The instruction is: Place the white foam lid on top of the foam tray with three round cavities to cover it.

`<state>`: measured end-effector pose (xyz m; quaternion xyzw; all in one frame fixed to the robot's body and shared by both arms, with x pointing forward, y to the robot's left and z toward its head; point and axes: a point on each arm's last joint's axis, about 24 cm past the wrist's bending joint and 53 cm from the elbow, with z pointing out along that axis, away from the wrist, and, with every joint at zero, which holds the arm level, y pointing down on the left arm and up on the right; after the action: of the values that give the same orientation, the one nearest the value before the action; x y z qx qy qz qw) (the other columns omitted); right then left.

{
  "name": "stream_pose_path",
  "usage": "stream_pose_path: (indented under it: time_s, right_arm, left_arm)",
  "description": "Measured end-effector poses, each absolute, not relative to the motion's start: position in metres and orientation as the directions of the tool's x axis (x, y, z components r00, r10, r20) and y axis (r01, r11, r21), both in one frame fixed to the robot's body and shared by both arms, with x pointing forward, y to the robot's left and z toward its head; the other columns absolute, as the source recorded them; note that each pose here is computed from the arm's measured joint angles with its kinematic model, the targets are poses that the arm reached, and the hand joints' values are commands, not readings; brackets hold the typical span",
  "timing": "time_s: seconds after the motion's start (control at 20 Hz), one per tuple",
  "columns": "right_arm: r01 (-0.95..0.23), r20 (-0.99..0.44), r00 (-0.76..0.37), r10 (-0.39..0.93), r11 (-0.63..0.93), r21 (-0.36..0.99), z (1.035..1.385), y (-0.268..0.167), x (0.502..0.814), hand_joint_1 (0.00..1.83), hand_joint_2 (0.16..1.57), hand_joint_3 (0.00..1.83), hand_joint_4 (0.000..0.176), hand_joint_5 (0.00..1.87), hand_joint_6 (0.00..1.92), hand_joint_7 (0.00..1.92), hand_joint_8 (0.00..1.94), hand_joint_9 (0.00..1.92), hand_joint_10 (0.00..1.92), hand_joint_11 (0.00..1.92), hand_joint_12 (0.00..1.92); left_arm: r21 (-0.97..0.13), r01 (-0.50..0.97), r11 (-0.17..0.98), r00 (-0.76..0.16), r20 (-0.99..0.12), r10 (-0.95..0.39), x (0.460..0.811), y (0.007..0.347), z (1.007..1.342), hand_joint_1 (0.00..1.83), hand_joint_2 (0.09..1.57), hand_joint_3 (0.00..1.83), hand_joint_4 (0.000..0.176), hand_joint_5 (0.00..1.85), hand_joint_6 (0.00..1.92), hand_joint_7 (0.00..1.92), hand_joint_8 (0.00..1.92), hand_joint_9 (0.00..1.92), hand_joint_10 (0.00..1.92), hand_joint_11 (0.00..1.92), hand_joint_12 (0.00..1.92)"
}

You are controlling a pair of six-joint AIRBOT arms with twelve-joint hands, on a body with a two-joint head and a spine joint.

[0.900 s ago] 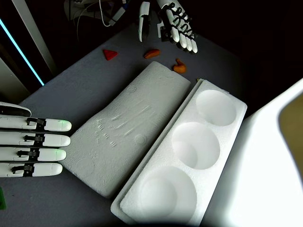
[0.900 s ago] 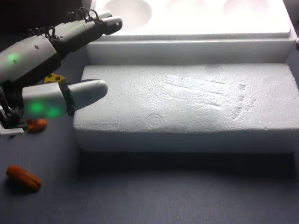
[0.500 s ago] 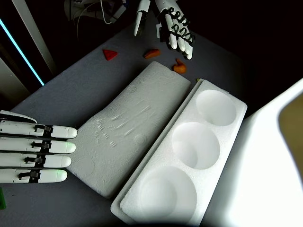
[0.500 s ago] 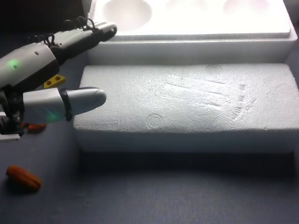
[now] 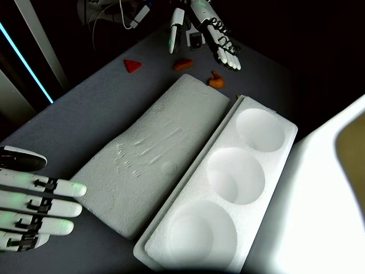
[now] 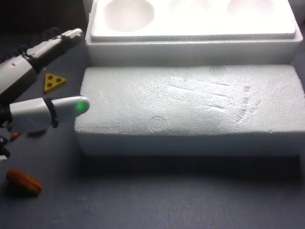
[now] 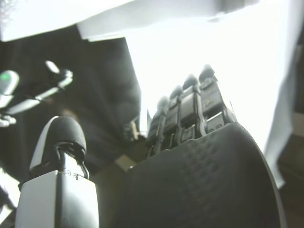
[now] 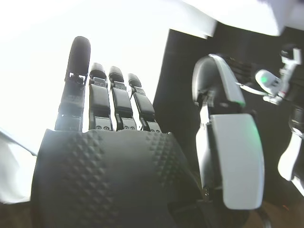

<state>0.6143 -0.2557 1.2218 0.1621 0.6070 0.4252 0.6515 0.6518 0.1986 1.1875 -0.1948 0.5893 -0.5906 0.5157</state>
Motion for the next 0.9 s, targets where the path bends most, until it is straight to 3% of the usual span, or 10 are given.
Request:
stream_pose_path:
  time_s: [0.05,0.15,0.25,0.3,0.35,0.4,0.5,0.7,0.75,0.9]
  right_arm:
    - [-0.345,-0.647,-0.087,0.758,0.586,0.733,1.220,-0.260,0.613,0.42,1.15,0.00,0.000,0.00,0.00,0.00,0.00,0.00,0.00,0.00,1.21]
    - [-0.345,-0.641,-0.084,0.763,0.581,0.737,1.219,-0.260,0.611,0.44,1.15,0.00,0.000,0.00,0.00,0.00,0.00,0.00,0.00,0.00,1.11]
    - [-0.329,-0.633,-0.097,0.768,0.575,0.749,1.210,-0.257,0.610,0.47,1.15,0.00,0.000,0.00,0.00,0.00,0.00,0.00,0.00,0.00,1.13]
    - [-0.320,-0.630,-0.104,0.769,0.574,0.754,1.206,-0.257,0.610,0.51,1.15,0.00,0.000,0.00,0.00,0.00,0.00,0.00,0.00,0.00,1.05]
    - [-0.300,-0.620,-0.108,0.777,0.569,0.765,1.200,-0.259,0.610,0.53,1.16,0.00,0.000,0.00,0.00,0.00,0.00,0.00,0.00,0.00,0.93]
    - [-0.291,-0.615,-0.113,0.780,0.566,0.771,1.197,-0.259,0.611,0.53,1.16,0.00,0.000,0.00,0.00,0.00,0.00,0.00,0.00,0.00,0.93]
    - [-0.281,-0.612,-0.119,0.782,0.564,0.776,1.192,-0.259,0.612,0.51,1.14,0.00,0.000,0.00,0.00,0.00,0.00,0.00,0.00,0.00,1.23]
    - [-0.259,-0.609,-0.143,0.780,0.564,0.784,1.183,-0.256,0.613,0.53,1.14,0.00,0.000,0.00,0.00,0.00,0.00,0.00,0.00,0.00,1.15]
    - [-0.249,-0.609,-0.149,0.779,0.566,0.786,1.179,-0.256,0.614,0.50,1.12,0.00,0.000,0.00,0.00,0.00,0.00,0.00,0.00,0.00,1.26]
    - [-0.233,-0.609,-0.159,0.777,0.570,0.788,1.172,-0.257,0.617,0.49,1.11,0.00,0.000,0.00,0.00,0.00,0.00,0.00,0.00,0.00,1.31]
  left_arm:
    - [-0.907,0.357,0.224,-0.384,-0.361,-0.850,0.652,0.203,1.181,0.46,1.02,0.00,0.003,0.00,0.00,0.00,0.00,0.00,0.00,0.00,0.00]
    - [-0.914,0.332,0.232,-0.392,-0.357,-0.848,0.648,0.204,1.170,0.44,1.00,0.00,0.002,0.00,0.00,0.00,0.00,0.00,0.00,0.00,0.00]
    - [-0.924,0.306,0.228,-0.391,-0.340,-0.855,0.645,0.206,1.162,0.45,0.99,0.00,0.000,0.00,0.00,0.00,0.00,0.00,0.00,0.00,0.00]
    - [-0.925,0.298,0.234,-0.391,-0.342,-0.855,0.645,0.208,1.158,0.45,0.97,0.00,0.011,0.00,0.00,0.00,0.00,0.00,0.00,0.00,0.00]
    - [-0.928,0.283,0.241,-0.389,-0.341,-0.856,0.644,0.210,1.154,0.43,0.95,0.00,0.010,0.00,0.00,0.00,0.00,0.00,0.00,0.00,0.00]
    - [-0.930,0.274,0.243,-0.389,-0.338,-0.857,0.644,0.212,1.151,0.43,0.95,0.00,0.010,0.00,0.00,0.00,0.00,0.00,0.00,0.00,0.00]
    - [-0.932,0.257,0.257,-0.396,-0.344,-0.851,0.642,0.213,1.144,0.47,0.96,0.00,0.000,0.00,0.00,0.00,0.00,0.00,0.00,0.00,0.00]
    - [-0.929,0.217,0.298,-0.405,-0.364,-0.839,0.639,0.219,1.135,0.47,0.94,0.00,0.000,0.00,0.00,0.00,0.00,0.00,0.00,0.00,0.00]
    - [-0.933,0.196,0.302,-0.393,-0.357,-0.848,0.639,0.226,1.130,0.48,0.94,0.00,0.000,0.00,0.00,0.00,0.00,0.00,0.00,0.00,0.00]
    - [-0.933,0.160,0.323,-0.399,-0.361,-0.843,0.638,0.229,1.118,0.47,0.93,0.00,0.000,0.00,0.00,0.00,0.00,0.00,0.00,0.00,0.00]
